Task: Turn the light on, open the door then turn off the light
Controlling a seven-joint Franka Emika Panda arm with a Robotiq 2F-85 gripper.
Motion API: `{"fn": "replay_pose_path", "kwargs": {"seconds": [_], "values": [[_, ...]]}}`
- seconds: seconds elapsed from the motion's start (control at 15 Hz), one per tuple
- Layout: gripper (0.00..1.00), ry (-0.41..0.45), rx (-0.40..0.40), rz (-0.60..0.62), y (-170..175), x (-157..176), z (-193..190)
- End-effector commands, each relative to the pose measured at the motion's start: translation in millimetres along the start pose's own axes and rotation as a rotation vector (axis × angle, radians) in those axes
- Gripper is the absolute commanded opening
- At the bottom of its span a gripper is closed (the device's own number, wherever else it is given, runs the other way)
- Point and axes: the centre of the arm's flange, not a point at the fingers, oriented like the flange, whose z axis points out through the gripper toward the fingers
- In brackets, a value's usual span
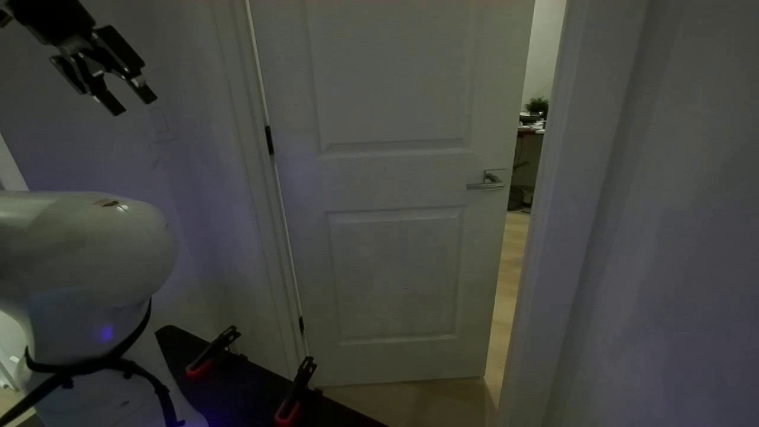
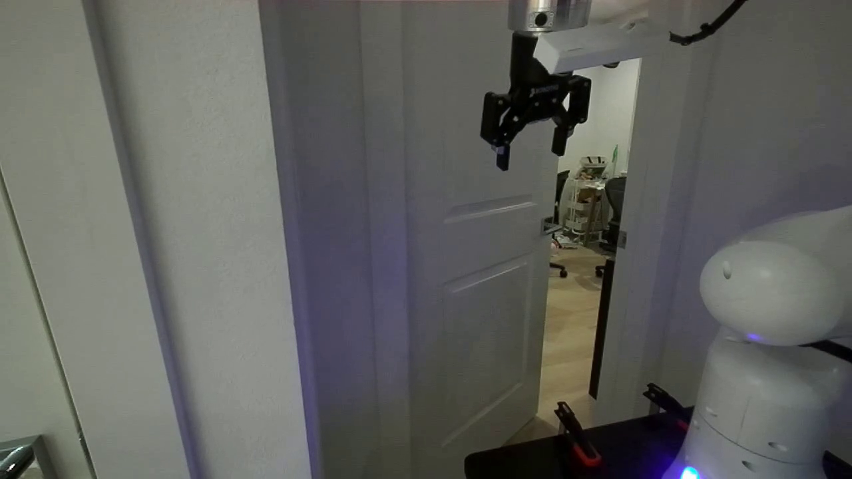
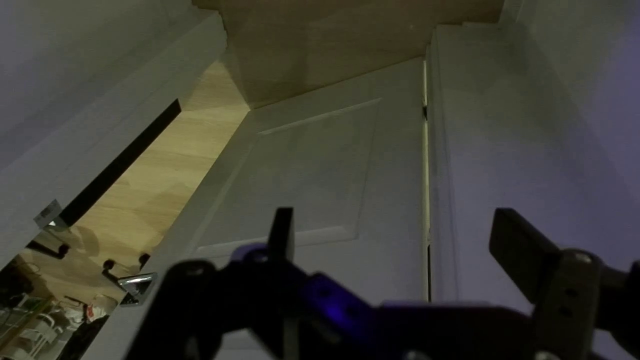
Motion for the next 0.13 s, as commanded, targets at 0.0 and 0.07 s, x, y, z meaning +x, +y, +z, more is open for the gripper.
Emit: {"fn": "replay_pose_path", "kwargs": {"seconds": [0.0,0.07], "values": [[1.0,0.0,0.0,0.0,0.1,0.0,0.0],[1.0,0.0,0.0,0.0,0.1,0.1,0.1]]}}
